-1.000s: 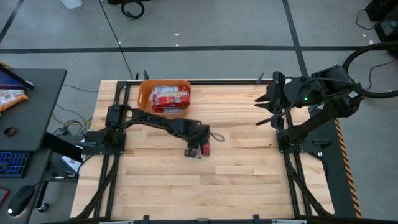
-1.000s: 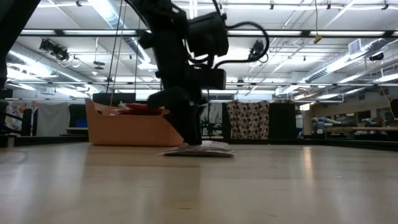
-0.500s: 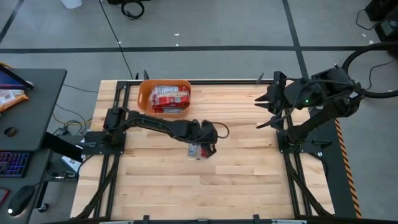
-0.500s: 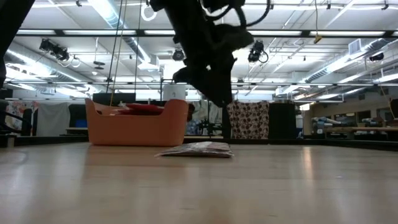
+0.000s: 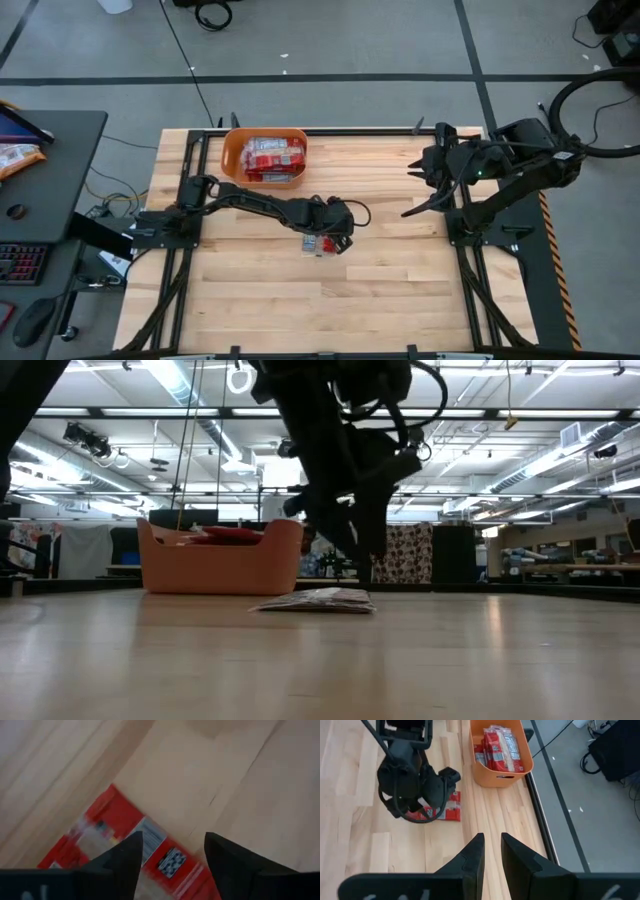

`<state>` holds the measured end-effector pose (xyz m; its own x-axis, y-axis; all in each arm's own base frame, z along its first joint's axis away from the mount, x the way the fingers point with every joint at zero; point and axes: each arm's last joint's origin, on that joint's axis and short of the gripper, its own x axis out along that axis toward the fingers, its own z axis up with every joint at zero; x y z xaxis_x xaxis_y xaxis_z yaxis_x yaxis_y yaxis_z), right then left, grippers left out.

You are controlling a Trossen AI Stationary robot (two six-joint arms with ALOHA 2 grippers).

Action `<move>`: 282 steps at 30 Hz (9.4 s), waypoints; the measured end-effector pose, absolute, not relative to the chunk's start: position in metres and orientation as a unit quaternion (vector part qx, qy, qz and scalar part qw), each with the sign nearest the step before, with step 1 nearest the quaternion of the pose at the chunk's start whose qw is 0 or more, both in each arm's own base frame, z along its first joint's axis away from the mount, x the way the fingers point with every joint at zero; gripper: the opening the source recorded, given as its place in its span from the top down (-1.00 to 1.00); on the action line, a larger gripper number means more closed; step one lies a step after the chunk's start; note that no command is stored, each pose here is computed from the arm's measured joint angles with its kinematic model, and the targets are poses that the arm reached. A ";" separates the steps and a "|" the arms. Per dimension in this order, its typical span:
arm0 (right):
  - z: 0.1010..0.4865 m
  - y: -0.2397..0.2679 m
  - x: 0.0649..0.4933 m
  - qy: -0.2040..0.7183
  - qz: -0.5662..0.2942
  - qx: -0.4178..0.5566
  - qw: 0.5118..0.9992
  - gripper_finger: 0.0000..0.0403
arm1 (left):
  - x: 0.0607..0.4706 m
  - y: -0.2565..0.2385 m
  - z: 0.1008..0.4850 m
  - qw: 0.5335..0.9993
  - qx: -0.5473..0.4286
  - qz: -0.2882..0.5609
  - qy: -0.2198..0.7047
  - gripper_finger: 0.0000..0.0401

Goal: Sort popcorn bags into baskets
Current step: Put the red popcorn bag into the orange container, then return to Home Position

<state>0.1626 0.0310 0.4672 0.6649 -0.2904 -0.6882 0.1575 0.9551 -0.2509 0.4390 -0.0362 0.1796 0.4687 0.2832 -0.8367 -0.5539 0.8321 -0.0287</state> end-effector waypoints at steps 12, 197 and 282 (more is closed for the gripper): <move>0.476 0.028 0.151 0.347 -0.121 -0.064 0.928 0.66 | 0.440 -0.036 0.144 0.814 -0.130 0.253 0.507 -0.05; 0.219 -0.009 0.075 -0.088 -0.202 0.388 0.895 0.95 | 0.102 0.047 0.161 0.864 -0.457 0.211 0.001 0.54; 0.184 -0.013 0.089 0.035 -0.325 -0.160 0.931 0.92 | 0.103 0.045 0.148 0.904 -0.358 0.231 0.027 0.53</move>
<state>0.0893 -0.0134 0.1842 0.7863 -0.6166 0.0386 0.5942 0.7376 -0.3207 0.1027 0.0450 0.1482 0.8916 0.3990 -0.2143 -0.4375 0.6362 -0.6355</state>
